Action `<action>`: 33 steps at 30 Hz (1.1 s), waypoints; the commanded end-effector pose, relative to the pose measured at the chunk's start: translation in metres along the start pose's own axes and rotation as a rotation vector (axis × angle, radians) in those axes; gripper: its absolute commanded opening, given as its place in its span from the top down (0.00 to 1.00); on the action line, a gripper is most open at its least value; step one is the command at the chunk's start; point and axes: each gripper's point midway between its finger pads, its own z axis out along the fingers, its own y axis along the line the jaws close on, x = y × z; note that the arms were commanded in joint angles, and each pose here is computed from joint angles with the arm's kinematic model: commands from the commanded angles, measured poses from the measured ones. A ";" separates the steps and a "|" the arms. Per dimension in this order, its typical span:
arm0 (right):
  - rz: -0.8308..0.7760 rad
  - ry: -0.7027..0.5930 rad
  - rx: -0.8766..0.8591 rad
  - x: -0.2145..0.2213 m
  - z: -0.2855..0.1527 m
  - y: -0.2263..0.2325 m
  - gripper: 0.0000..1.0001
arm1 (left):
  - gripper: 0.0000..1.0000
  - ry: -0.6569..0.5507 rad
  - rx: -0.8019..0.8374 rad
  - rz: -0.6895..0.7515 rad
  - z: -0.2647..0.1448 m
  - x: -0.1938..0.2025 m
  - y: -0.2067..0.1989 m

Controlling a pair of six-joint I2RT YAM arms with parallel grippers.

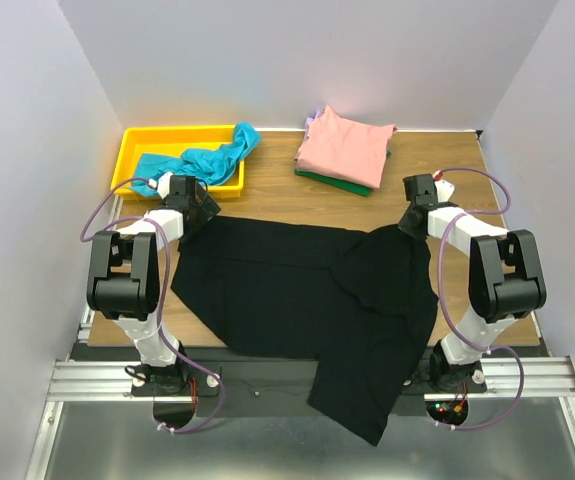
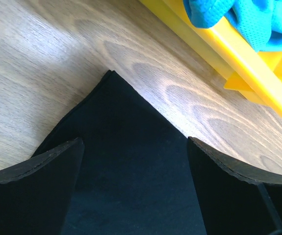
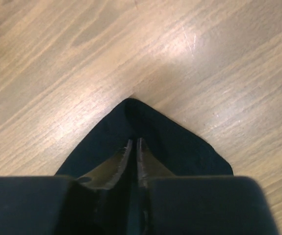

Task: Fold and stack the t-shirts
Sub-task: Fold the tshirt

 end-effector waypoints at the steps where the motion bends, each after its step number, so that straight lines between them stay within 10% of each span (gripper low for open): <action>1: 0.024 -0.067 -0.041 -0.022 -0.002 0.007 0.91 | 0.02 -0.025 -0.046 0.004 0.003 -0.007 0.008; 22: 0.095 -0.158 0.106 -0.040 -0.011 -0.052 1.00 | 0.02 0.002 -0.128 -0.024 0.002 0.001 0.036; 33: 0.101 -0.148 -0.225 -0.065 -0.070 -0.001 0.00 | 0.02 -0.047 -0.057 -0.034 -0.018 -0.027 0.013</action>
